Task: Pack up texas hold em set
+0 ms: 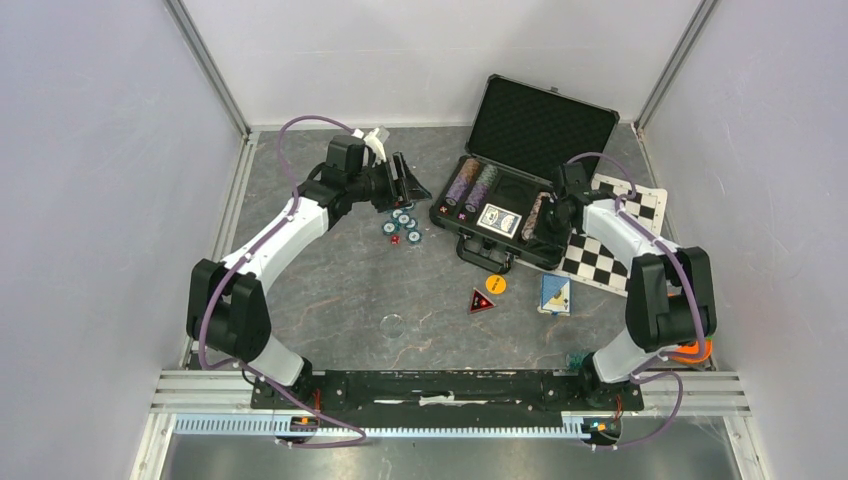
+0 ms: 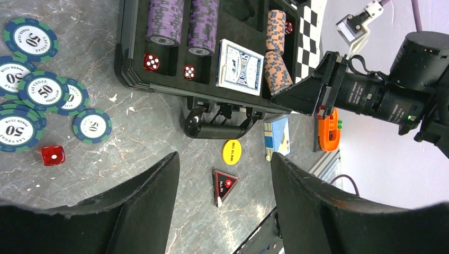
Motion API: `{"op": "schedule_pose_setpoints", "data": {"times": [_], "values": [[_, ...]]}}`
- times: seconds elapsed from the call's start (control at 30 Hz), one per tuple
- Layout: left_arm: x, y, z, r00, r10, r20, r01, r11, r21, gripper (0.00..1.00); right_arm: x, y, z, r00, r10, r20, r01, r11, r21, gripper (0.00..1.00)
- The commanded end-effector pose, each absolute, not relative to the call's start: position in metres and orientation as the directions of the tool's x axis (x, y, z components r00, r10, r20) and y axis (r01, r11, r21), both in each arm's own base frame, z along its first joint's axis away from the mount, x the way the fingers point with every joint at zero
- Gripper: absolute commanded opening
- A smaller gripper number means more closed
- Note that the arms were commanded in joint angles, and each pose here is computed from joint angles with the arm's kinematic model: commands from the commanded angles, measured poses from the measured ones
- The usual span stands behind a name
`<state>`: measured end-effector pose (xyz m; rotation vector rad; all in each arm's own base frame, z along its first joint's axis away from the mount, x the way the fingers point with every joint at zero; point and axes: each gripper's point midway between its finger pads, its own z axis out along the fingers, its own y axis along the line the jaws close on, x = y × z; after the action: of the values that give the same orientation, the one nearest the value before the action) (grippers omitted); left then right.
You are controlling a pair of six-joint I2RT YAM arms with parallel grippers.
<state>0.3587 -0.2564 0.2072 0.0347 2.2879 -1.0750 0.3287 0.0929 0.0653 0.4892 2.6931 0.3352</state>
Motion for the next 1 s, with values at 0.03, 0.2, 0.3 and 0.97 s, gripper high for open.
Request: {"op": "schedule_pose_setpoints", "data": {"times": [0.03,0.2,0.3,0.97], "values": [[0.361,-0.26,0.228,-0.812,-0.271,-0.516,0.247,0.641,-0.726,0.69,0.41,0.057,0.075,-0.742,0.42,-0.523,0.313,0.906,0.283,0.29],[0.366,-0.264,0.238,-0.82,-0.274,-0.502,0.234,0.639,-0.733,0.69,0.405,0.083,0.066,-0.832,0.386,-0.399,0.253,0.904,0.346,0.39],[0.367,-0.263,0.237,-0.829,-0.262,-0.494,0.228,0.65,-0.725,0.69,0.382,0.096,0.069,-0.864,0.367,-0.345,0.223,0.893,0.39,0.42],[0.349,-0.258,0.233,-0.84,-0.212,-0.5,0.26,0.65,-0.714,0.7,0.378,0.098,0.108,-0.846,0.237,-0.478,0.109,0.954,0.28,0.11]]}}
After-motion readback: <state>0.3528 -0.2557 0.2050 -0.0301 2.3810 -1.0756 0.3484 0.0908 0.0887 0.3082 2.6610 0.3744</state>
